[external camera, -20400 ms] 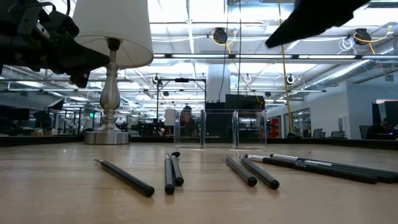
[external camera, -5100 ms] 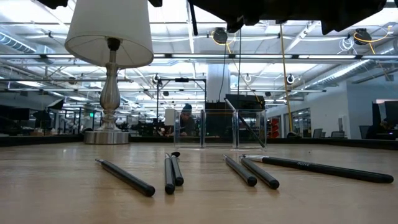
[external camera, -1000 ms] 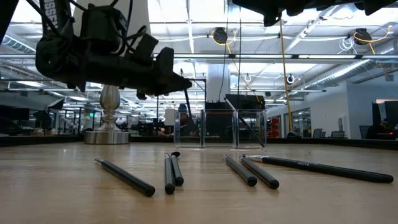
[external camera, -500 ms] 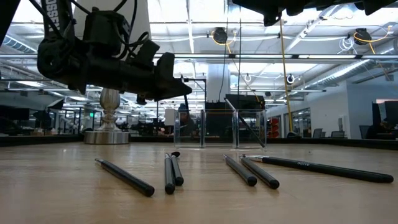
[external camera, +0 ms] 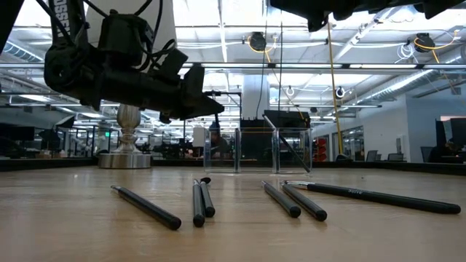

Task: Put items in baskets/containers
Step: Put the eyeshadow brush into the transparent organizer

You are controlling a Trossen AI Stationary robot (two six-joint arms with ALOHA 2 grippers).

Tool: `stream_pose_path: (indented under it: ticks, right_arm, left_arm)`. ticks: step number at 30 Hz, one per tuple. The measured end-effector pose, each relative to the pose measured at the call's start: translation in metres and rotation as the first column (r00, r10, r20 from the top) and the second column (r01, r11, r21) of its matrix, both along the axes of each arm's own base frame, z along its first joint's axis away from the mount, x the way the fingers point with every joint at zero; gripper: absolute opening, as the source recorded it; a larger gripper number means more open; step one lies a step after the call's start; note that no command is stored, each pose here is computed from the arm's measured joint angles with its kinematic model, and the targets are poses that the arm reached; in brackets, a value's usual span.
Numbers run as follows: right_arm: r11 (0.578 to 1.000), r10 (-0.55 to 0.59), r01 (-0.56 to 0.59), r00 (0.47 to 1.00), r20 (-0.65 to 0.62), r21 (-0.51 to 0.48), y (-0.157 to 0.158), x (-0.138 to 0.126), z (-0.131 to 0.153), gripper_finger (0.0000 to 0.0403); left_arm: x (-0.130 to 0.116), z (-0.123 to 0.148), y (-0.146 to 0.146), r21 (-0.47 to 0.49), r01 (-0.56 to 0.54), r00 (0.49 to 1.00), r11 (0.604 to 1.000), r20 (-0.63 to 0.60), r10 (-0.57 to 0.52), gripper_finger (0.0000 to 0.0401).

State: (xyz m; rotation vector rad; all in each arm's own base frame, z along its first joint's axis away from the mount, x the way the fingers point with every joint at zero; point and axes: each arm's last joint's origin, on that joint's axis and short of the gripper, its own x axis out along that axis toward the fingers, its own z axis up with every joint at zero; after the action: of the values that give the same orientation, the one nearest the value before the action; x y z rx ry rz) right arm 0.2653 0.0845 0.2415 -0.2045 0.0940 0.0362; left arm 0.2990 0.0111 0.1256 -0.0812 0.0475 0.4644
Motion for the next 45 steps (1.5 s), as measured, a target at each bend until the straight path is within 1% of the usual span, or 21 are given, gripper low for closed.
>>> stream_pose_path:
  ticks: [3, 11, 14, 17, 19, 24, 27, 31, 36, 39, 41, 45]
  right_arm:
    - [1.0, -0.002, 0.002, 1.0, 0.0, 0.013, 0.0, 0.0, 0.0, 0.0059]
    - [1.0, -0.001, 0.001, 1.0, -0.001, 0.014, 0.0, 0.0, 0.0, 0.0059]
    - [1.0, -0.001, 0.001, 1.0, -0.001, 0.013, 0.0, 0.0, 0.0, 0.0059]
    - [1.0, -0.001, 0.001, 1.0, -0.002, 0.012, 0.0, 0.0, 0.0, 0.0059]
    - [1.0, -0.001, 0.001, 1.0, -0.004, 0.01, 0.0, 0.0, 0.0, 0.0059]
    - [1.0, -0.001, 0.001, 1.0, -0.008, 0.011, 0.0, 0.0, -0.001, 0.0059]
    - [1.0, -0.001, 0.001, 1.0, -0.008, 0.014, 0.0, 0.0, -0.001, 0.0059]
    - [1.0, -0.002, 0.002, 1.0, -0.008, 0.026, 0.0, 0.0, -0.001, 0.0059]
    - [1.0, -0.002, 0.002, 1.0, -0.008, 0.026, 0.0, 0.0, -0.001, 0.0059]
    - [1.0, 0.0, 0.001, 1.0, -0.008, 0.027, 0.0, 0.0, -0.001, 0.0059]
    - [1.0, 0.001, -0.001, 1.0, -0.008, 0.027, 0.0, 0.0, -0.001, 0.0059]
    - [1.0, 0.001, -0.001, 1.0, -0.009, 0.028, 0.0, 0.0, -0.001, 0.0059]
  left_arm:
    - [0.002, -0.002, 0.0, 0.002, 0.017, 0.999, 1.0, -0.032, -0.017, 0.0016]
    - [0.021, 0.003, 0.0, 0.003, 0.027, 0.993, 1.0, -0.113, -0.027, 0.0023]
    - [0.023, 0.004, 0.0, 0.004, 0.036, 0.993, 0.999, -0.116, -0.035, 0.0027]
    - [0.023, 0.003, -0.001, -0.01, 0.032, 0.993, 0.999, -0.112, -0.033, 0.0044]
    - [0.022, 0.0, 0.0, -0.033, 0.0, 0.992, 0.999, -0.124, -0.004, 0.0061]
    - [0.02, -0.001, 0.003, -0.091, -0.107, 0.99, 0.99, -0.099, 0.098, 0.0093]
    - [0.02, -0.001, 0.003, -0.103, -0.112, 0.991, 0.988, -0.091, 0.102, 0.0106]
    - [0.021, 0.001, 0.0, -0.078, -0.091, 0.993, 0.993, -0.087, 0.084, 0.0123]
    - [0.019, 0.014, -0.007, -0.019, -0.058, 0.995, 0.998, -0.088, 0.056, 0.0146]
    - [0.016, 0.03, -0.012, 0.018, -0.037, 0.996, 0.999, -0.083, 0.038, 0.0161]
    - [0.011, 0.039, -0.015, 0.044, -0.026, 0.994, 0.999, -0.109, 0.031, 0.0171]
    - [-0.001, 0.059, -0.02, 0.075, -0.045, 0.987, 0.996, -0.151, 0.055, 0.0189]
